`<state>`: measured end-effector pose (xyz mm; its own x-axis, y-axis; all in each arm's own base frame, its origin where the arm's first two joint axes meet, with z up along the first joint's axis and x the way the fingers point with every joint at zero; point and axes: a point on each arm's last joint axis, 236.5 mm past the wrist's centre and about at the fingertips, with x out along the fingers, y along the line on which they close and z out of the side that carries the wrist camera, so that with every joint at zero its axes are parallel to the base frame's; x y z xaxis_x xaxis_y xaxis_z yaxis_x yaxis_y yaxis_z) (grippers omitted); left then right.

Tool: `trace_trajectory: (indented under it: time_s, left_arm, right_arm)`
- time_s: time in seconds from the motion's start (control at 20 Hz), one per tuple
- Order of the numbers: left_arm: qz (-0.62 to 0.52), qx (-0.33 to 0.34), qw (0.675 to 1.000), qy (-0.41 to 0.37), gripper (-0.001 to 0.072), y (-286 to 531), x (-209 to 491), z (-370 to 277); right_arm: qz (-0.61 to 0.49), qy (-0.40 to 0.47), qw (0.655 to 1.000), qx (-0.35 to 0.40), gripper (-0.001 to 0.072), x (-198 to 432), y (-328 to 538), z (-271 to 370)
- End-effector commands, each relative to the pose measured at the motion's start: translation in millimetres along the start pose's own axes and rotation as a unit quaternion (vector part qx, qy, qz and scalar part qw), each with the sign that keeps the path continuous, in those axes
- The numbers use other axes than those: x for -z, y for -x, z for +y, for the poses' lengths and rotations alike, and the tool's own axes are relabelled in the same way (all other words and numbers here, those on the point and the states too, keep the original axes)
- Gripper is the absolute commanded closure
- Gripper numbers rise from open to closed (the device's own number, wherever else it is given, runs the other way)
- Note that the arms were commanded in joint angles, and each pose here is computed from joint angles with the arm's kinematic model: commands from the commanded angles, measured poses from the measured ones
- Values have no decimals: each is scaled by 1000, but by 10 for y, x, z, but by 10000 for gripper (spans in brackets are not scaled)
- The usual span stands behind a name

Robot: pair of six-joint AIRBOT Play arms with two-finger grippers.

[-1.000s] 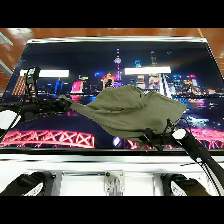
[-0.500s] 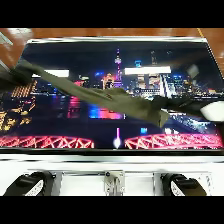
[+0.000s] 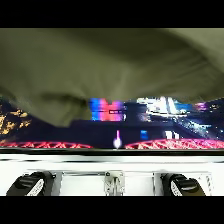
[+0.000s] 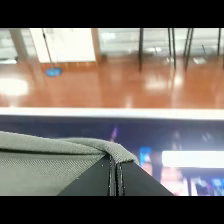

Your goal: Fold the shirts.

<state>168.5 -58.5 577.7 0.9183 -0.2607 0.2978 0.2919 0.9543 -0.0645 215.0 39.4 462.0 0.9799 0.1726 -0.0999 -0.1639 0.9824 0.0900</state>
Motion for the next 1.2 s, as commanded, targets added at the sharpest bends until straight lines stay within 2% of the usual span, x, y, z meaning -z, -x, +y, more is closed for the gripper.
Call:
trace_trajectory:
  time_s: [0.0, 0.1, 0.25, 0.4, 0.6, 0.8, 0.9, 1.15]
  left_arm:
    - [68, -17, 997, -17, 667, 171, 248, 42]
    - [121, -56, 990, -33, 667, 136, 521, 264]
    - [193, -114, 973, -53, 667, -22, 1004, 646]
    - [284, -130, 949, -51, 668, -282, 1750, 874]
    - [397, -130, 908, -39, 668, -693, 2891, 1108]
    - [468, -120, 875, -19, 667, -1113, 3789, 1252]
    - [517, -118, 847, 3, 667, -1206, 4330, 1294]
    - [617, -118, 770, 111, 667, -1189, 5499, 1165]
  right_arm:
    - [89, -9, 996, 25, 642, 366, 76, -104]
    - [195, -10, 980, 49, 643, 817, -59, -232]
    - [354, -1, 930, 98, 642, 1525, -317, -514]
    - [438, 2, 893, 99, 642, 2150, -864, -612]
    - [463, -4, 881, 97, 641, 2895, -1823, -739]
    - [420, -49, 899, 114, 641, 3375, -2788, -852]
    - [415, -85, 899, 116, 641, 3670, -3097, -845]
    - [485, -167, 854, 91, 634, 4499, -3269, -593]
